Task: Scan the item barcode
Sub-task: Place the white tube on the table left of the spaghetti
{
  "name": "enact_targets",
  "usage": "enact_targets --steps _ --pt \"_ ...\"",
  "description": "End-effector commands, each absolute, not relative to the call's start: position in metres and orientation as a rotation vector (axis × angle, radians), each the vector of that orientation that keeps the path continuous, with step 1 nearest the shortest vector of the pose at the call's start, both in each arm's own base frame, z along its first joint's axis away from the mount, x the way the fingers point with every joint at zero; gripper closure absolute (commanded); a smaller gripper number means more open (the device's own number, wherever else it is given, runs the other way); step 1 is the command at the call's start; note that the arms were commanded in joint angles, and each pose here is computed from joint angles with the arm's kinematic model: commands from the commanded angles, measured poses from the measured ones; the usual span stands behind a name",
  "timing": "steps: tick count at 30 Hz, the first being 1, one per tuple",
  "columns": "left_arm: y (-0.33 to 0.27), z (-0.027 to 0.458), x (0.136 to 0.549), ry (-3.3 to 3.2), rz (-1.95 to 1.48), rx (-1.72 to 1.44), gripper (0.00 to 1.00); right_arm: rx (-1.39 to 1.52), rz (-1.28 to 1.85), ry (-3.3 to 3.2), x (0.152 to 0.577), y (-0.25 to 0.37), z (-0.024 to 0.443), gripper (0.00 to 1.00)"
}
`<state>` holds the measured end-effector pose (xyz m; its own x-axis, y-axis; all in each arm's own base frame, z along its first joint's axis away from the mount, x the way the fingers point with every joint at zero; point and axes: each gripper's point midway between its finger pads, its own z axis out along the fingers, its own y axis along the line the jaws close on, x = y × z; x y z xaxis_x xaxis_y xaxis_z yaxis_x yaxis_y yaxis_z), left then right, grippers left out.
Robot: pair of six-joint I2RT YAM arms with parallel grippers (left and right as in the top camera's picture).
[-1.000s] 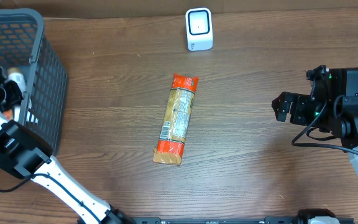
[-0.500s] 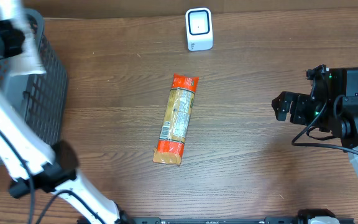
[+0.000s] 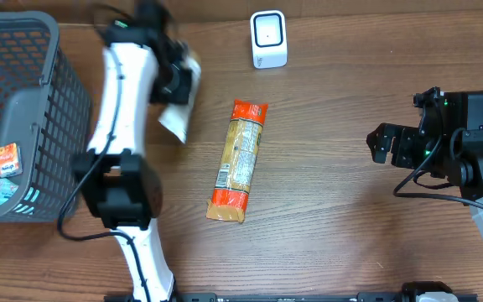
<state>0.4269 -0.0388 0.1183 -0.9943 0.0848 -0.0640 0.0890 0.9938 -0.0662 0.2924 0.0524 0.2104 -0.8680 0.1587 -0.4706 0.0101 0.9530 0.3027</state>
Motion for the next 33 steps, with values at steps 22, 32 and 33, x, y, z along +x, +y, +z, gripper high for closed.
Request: enact_targets --steps 22,32,33 --pt "0.017 0.333 0.451 2.527 0.056 -0.043 0.00 0.110 0.396 2.566 0.297 0.052 0.219 0.00" --pt "0.223 0.400 0.375 2.259 0.338 -0.678 0.16 0.110 0.396 2.566 0.297 0.052 0.219 0.00" --pt "0.236 0.393 0.370 2.276 0.347 -0.707 0.22 0.110 0.396 2.567 0.297 0.052 0.218 0.00"
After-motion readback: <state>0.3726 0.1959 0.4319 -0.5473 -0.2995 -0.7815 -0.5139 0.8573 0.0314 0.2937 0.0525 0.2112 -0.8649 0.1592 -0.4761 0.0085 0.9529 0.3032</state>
